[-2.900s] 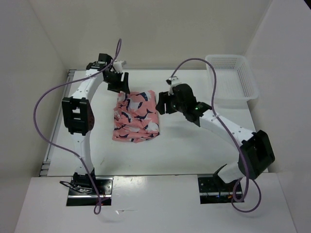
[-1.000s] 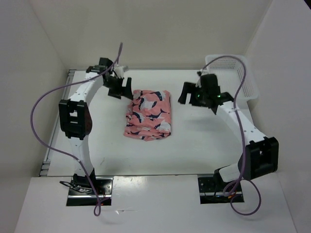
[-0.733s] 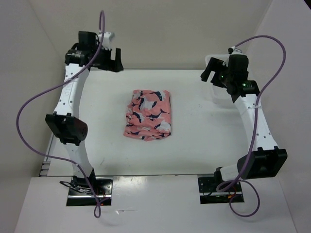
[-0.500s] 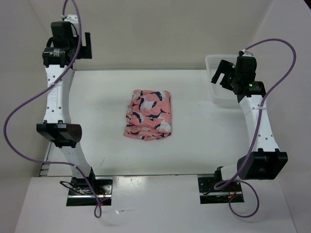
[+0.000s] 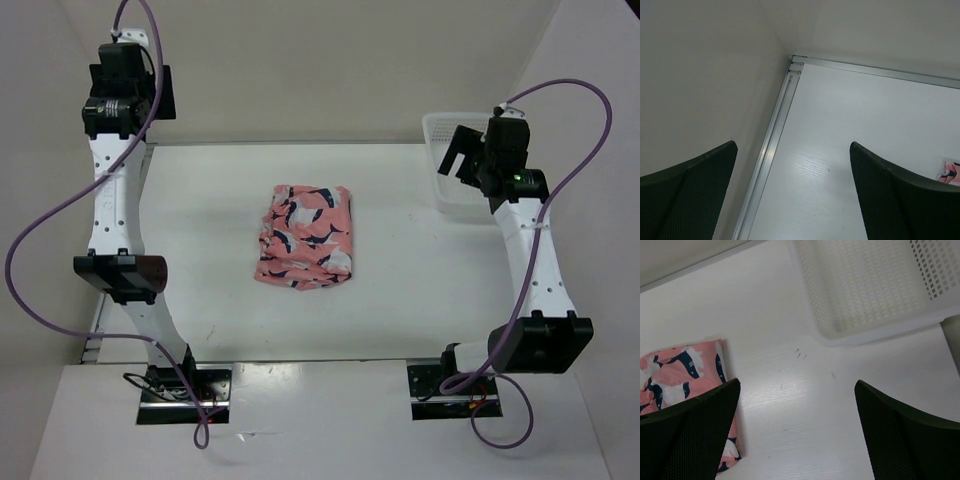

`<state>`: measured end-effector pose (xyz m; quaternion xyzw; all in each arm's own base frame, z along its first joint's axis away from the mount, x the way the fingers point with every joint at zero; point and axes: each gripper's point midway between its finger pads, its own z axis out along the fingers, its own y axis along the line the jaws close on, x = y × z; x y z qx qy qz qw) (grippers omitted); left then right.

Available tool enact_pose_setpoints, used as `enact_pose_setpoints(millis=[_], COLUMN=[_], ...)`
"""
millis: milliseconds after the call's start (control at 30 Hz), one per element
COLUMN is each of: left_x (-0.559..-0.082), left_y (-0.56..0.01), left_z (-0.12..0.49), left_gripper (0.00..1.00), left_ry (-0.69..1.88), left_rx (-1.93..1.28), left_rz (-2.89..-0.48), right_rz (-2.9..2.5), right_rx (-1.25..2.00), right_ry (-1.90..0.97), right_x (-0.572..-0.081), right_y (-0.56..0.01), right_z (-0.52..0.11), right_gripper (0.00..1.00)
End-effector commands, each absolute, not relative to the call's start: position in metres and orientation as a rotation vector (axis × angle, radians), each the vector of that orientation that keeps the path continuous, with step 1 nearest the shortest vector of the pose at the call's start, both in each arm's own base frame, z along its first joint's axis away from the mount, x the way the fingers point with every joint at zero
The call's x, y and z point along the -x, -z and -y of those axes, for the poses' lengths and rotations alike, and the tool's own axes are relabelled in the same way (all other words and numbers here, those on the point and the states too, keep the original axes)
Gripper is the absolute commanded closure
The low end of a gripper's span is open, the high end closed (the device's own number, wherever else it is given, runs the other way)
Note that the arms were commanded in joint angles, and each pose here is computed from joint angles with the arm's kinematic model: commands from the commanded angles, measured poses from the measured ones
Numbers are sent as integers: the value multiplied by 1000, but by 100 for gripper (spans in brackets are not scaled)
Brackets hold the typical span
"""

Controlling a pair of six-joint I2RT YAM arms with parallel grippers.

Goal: Fold and stack the shorts
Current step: Fold the shorts

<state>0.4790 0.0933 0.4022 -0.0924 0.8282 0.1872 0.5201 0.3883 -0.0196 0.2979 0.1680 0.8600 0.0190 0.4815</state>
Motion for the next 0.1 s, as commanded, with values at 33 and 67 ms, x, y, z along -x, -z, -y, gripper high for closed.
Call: enact_pose_setpoints(millis=[33, 67], left_x=[-468, -468], left_y=[-425, -425], left_z=[-94, -94], left_gripper=[0, 0], left_ry=[-455, -455], left_rx=[234, 234], left_rz=[-1931, -1931], right_rz=[-2040, -2040], right_rx=[-369, -368], right_ry=[-32, -32], right_x=[-378, -378], right_y=[-319, -319], right_z=[21, 21], right_gripper=[0, 0])
